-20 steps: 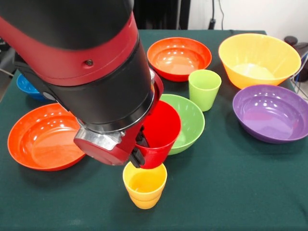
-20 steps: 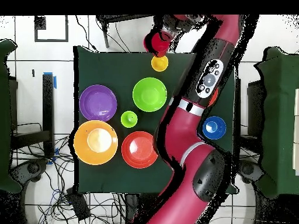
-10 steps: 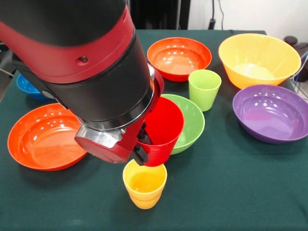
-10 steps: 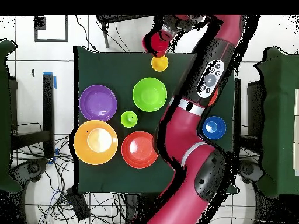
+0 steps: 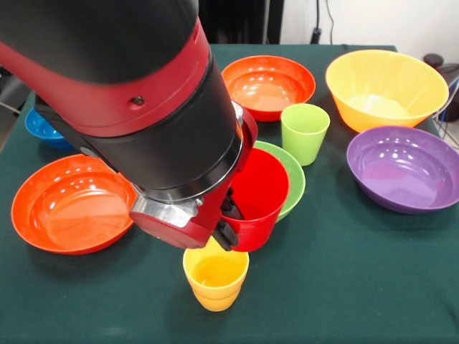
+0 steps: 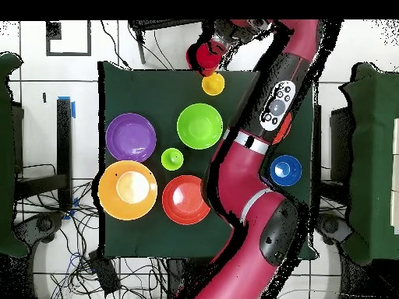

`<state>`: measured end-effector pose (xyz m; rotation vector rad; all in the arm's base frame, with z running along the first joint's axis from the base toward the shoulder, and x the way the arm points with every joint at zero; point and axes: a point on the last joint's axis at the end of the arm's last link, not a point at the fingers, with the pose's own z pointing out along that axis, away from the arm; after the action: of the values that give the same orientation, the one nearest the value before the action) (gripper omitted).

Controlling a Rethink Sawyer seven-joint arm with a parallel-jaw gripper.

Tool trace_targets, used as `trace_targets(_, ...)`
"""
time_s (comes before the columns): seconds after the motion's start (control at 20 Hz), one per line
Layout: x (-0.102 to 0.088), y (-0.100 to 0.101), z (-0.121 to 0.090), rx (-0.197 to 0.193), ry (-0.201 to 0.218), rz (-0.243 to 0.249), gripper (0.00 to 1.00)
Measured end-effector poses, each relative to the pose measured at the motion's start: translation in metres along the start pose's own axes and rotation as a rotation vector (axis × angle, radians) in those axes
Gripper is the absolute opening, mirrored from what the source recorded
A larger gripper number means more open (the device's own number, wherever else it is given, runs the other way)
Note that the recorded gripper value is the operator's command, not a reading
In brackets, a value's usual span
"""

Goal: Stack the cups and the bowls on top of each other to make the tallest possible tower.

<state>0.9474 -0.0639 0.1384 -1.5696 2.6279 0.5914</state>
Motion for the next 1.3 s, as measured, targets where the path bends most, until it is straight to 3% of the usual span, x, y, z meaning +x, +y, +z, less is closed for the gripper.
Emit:
trace_targets(0.65, -0.007, 0.001, -0.006, -0.004, -0.039, -0.002, 0.00)
trace_targets(1.3, -0.008, -0.003, -0.011, 0.000, -0.036, 0.011, 0.00)
